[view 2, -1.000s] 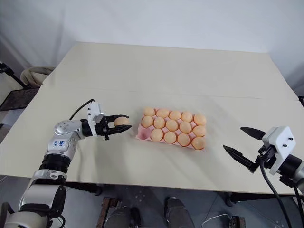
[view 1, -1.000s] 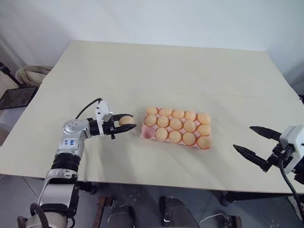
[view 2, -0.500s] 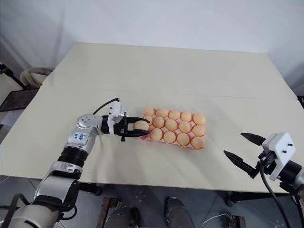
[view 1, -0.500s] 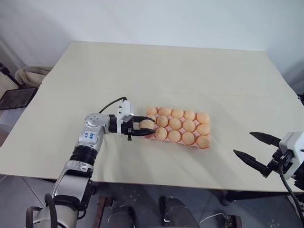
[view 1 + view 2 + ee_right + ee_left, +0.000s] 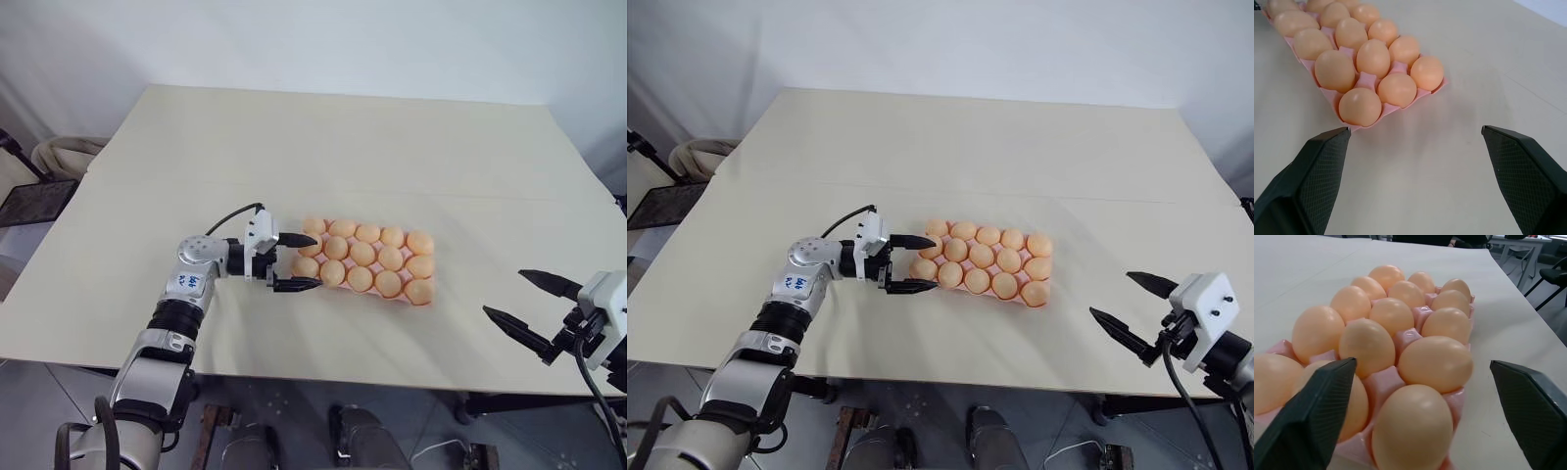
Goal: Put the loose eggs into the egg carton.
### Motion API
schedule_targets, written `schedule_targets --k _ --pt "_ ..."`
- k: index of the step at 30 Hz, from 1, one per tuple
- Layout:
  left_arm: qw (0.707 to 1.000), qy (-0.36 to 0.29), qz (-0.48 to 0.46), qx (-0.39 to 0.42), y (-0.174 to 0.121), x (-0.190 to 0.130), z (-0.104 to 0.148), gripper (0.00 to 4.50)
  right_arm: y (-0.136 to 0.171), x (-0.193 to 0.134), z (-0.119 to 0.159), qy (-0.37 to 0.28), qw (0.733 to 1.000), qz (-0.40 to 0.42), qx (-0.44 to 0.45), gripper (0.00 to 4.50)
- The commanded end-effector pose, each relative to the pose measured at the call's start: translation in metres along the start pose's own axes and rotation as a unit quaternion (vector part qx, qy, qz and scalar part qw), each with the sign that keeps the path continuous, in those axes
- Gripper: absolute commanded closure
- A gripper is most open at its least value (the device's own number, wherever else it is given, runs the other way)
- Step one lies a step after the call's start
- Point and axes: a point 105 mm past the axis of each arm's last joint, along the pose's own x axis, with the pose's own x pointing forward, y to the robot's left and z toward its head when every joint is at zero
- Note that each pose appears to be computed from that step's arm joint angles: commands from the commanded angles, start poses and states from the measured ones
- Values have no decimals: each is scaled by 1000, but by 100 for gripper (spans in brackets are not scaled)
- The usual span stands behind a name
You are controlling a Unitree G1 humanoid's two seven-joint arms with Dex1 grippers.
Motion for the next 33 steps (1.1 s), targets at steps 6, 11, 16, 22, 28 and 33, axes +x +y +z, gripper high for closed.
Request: schedule_targets --k 6,11,16,22,28,33 --pt "998 -9 48 47 0 -32 26 1 -2 2 8 -15 1000 1 -13 0" --pt "990 -38 137 14 2 -78 41 1 -3 6 7 -16 1000 9 -9 0" --pt "977 -14 211 9 5 -116 52 1 -8 15 6 -20 1000 21 -10 0" --pt "977 4 212 -20 -4 -141 54 1 -10 30 6 -32 999 35 -9 0" --pt "981 -6 189 -41 -15 -146 61 1 -5 37 2 -36 998 51 -2 0" --pt "984 -8 171 -45 -35 -161 56 1 -9 28 5 -32 998 57 -8 0"
